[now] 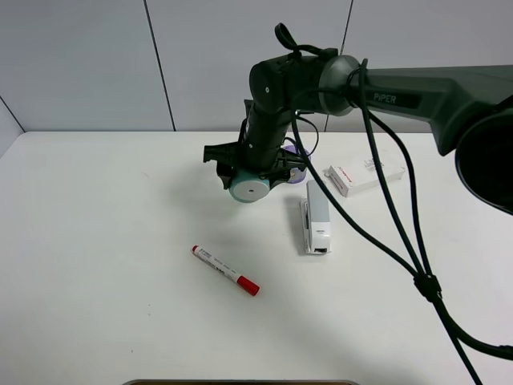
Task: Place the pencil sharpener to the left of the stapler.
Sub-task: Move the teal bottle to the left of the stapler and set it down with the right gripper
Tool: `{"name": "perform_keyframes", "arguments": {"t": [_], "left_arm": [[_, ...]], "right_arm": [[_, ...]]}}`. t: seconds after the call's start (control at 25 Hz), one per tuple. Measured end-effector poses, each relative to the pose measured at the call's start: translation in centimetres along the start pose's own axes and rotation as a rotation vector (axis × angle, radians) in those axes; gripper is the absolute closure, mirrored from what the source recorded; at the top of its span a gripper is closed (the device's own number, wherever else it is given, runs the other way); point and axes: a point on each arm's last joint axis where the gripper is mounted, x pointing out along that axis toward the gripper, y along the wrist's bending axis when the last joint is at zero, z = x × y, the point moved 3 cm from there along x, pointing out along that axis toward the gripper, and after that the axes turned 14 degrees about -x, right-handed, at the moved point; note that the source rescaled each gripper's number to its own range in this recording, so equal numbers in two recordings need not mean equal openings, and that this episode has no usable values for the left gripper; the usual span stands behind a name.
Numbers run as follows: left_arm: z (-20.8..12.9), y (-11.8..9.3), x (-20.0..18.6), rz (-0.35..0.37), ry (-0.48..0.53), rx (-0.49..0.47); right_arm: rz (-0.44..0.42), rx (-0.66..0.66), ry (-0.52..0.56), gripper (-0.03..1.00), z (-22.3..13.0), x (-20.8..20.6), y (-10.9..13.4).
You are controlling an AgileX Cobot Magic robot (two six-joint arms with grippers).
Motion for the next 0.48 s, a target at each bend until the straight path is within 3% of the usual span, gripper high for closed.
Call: {"name": "perform_keyframes", "arguments": {"t": [0.48], "left_arm": [[0.0, 0.0, 0.0, 0.000, 0.000, 0.000]], "right_arm": [[-0.012, -0.016, 0.074, 0.93, -1.2, 3.8, 0.4]]}}
